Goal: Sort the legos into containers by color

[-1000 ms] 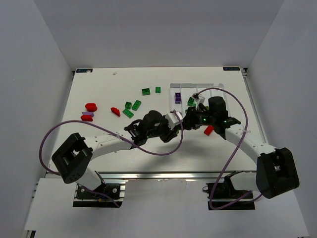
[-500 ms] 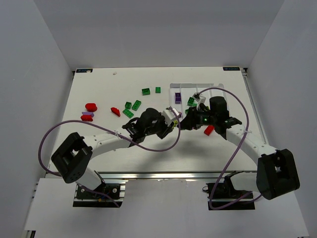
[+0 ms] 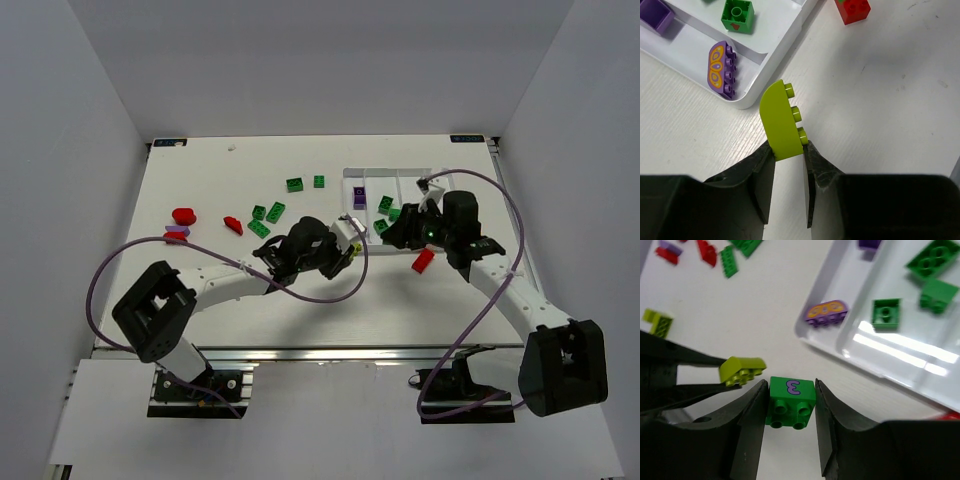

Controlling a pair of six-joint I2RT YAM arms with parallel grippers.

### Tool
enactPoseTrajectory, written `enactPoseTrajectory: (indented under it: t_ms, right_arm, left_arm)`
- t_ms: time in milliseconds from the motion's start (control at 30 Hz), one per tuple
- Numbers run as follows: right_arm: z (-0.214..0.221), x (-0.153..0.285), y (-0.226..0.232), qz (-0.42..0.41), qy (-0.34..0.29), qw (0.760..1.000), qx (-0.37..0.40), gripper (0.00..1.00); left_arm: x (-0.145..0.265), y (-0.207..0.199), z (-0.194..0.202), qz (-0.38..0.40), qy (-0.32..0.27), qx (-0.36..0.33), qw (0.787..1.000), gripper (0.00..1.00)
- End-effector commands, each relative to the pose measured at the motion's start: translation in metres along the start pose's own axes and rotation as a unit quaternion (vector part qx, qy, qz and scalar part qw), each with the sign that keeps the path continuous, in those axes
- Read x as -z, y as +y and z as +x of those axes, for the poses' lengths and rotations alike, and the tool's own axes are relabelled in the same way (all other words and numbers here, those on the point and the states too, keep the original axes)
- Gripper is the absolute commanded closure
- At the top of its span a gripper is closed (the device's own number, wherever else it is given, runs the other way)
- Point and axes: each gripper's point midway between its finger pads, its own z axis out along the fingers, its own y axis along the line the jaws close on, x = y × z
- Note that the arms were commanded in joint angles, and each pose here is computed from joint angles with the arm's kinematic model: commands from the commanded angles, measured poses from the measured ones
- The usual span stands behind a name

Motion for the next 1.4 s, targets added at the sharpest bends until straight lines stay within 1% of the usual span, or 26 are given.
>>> enactPoseTrajectory:
  t_ms: [0, 100, 167, 200, 233, 333, 367, 433, 467, 567, 600, 667, 733, 767, 867, 933, 1033, 1100, 1133, 1167, 1200, 1233, 1267, 1300, 1333, 1367]
  right_arm:
    - [-0.035, 0.007, -0.028, 0.078, -0.047, 0.995, 0.037, 0.80]
    - [-0.040, 0.001, -0.042, 0.108, -0.043, 0.992, 0.046, 0.80]
    - [-0.055, -0.002, -0.045, 0.115, -0.052, 0.990, 0.064, 0.80]
    - [-0.054, -0.009, -0.052, 0.120, -0.044, 0.990, 0.066, 0.80]
    - [-0.066, -0.011, -0.052, 0.122, -0.050, 0.988, 0.078, 0.80]
    - [-0.066, -0.029, -0.065, 0.128, -0.029, 0.988, 0.079, 0.80]
    - [-0.078, -0.033, -0.066, 0.129, -0.033, 0.987, 0.085, 0.80]
    - [-0.070, -0.046, -0.075, 0.134, -0.005, 0.988, 0.074, 0.79]
    - [-0.077, -0.049, -0.077, 0.135, -0.007, 0.988, 0.075, 0.78]
    - [-0.066, -0.063, -0.087, 0.135, 0.020, 0.988, 0.070, 0.67]
    - [-0.062, -0.069, -0.091, 0.134, 0.030, 0.988, 0.071, 0.59]
    - [-0.052, -0.072, -0.095, 0.134, 0.051, 0.987, 0.066, 0.56]
    - [-0.047, -0.077, -0.099, 0.135, 0.065, 0.987, 0.063, 0.49]
    - [-0.042, -0.079, -0.101, 0.136, 0.072, 0.986, 0.061, 0.43]
    - [-0.040, -0.079, -0.103, 0.138, 0.076, 0.986, 0.061, 0.32]
    - [-0.041, -0.078, -0.103, 0.138, 0.075, 0.986, 0.063, 0.30]
    - [-0.052, -0.071, -0.099, 0.140, 0.066, 0.985, 0.073, 0.28]
    - [-0.072, -0.054, -0.095, 0.145, 0.046, 0.985, 0.087, 0.25]
    - [-0.086, -0.046, -0.092, 0.142, 0.034, 0.983, 0.114, 0.22]
    - [-0.109, -0.022, -0.091, 0.148, 0.002, 0.981, 0.126, 0.16]
    - [-0.122, -0.007, -0.089, 0.151, -0.019, 0.979, 0.136, 0.12]
    - [-0.127, 0.005, -0.087, 0.142, -0.036, 0.978, 0.149, 0.11]
    - [-0.148, 0.041, -0.083, 0.148, -0.086, 0.971, 0.164, 0.11]
    - [-0.165, 0.059, -0.076, 0.143, -0.137, 0.962, 0.189, 0.13]
    - [-0.166, 0.070, -0.066, 0.127, -0.157, 0.958, 0.203, 0.21]
    - [-0.162, 0.096, -0.065, 0.147, -0.184, 0.948, 0.214, 0.48]
  left_arm:
    - [-0.009, -0.002, -0.023, 0.012, -0.026, 0.003, 1.000, 0.64]
    - [-0.012, -0.002, -0.032, 0.015, -0.029, 0.005, 0.999, 0.64]
    - [-0.012, -0.002, -0.036, 0.016, -0.027, 0.005, 1.000, 0.64]
    - [-0.009, -0.001, -0.035, 0.015, -0.020, 0.005, 1.000, 0.64]
    - [-0.008, -0.001, -0.036, 0.014, -0.017, 0.004, 1.000, 0.64]
    - [0.001, -0.002, -0.040, 0.015, -0.014, 0.003, 1.000, 0.64]
    - [0.004, -0.003, -0.041, 0.016, -0.015, 0.005, 1.000, 0.64]
    - [0.012, -0.005, -0.043, 0.019, -0.021, 0.008, 1.000, 0.65]
    - [0.015, -0.006, -0.042, 0.019, -0.024, 0.008, 0.999, 0.65]
    - [0.021, -0.010, -0.036, 0.025, -0.032, 0.011, 0.999, 0.64]
    - [0.021, -0.010, -0.036, 0.026, -0.036, 0.011, 0.999, 0.64]
    - [0.020, -0.012, -0.034, 0.029, -0.033, 0.014, 0.999, 0.64]
    - [0.017, -0.012, -0.038, 0.032, -0.034, 0.015, 0.999, 0.65]
    - [0.016, -0.012, -0.040, 0.031, -0.036, 0.016, 0.999, 0.64]
    - [0.012, -0.012, -0.045, 0.034, -0.042, 0.020, 0.998, 0.65]
    - [0.009, -0.011, -0.051, 0.034, -0.047, 0.024, 0.998, 0.65]
    - [0.001, -0.012, -0.052, 0.038, -0.048, 0.035, 0.998, 0.65]
    - [-0.011, -0.013, -0.055, 0.044, -0.050, 0.040, 0.997, 0.65]
    - [-0.016, -0.012, -0.055, 0.045, -0.049, 0.039, 0.997, 0.64]
    - [-0.020, -0.013, -0.065, 0.051, -0.058, 0.053, 0.996, 0.65]
    - [-0.026, -0.014, -0.070, 0.054, -0.066, 0.054, 0.995, 0.65]
    - [-0.040, -0.013, -0.062, 0.055, -0.054, 0.065, 0.995, 0.65]
    - [-0.048, -0.011, -0.077, 0.055, -0.069, 0.067, 0.994, 0.65]
    - [-0.056, -0.012, -0.081, 0.061, -0.071, 0.074, 0.993, 0.65]
    - [-0.074, -0.011, -0.068, 0.063, -0.054, 0.082, 0.993, 0.65]
    - [-0.084, -0.011, -0.069, 0.064, -0.053, 0.087, 0.993, 0.65]
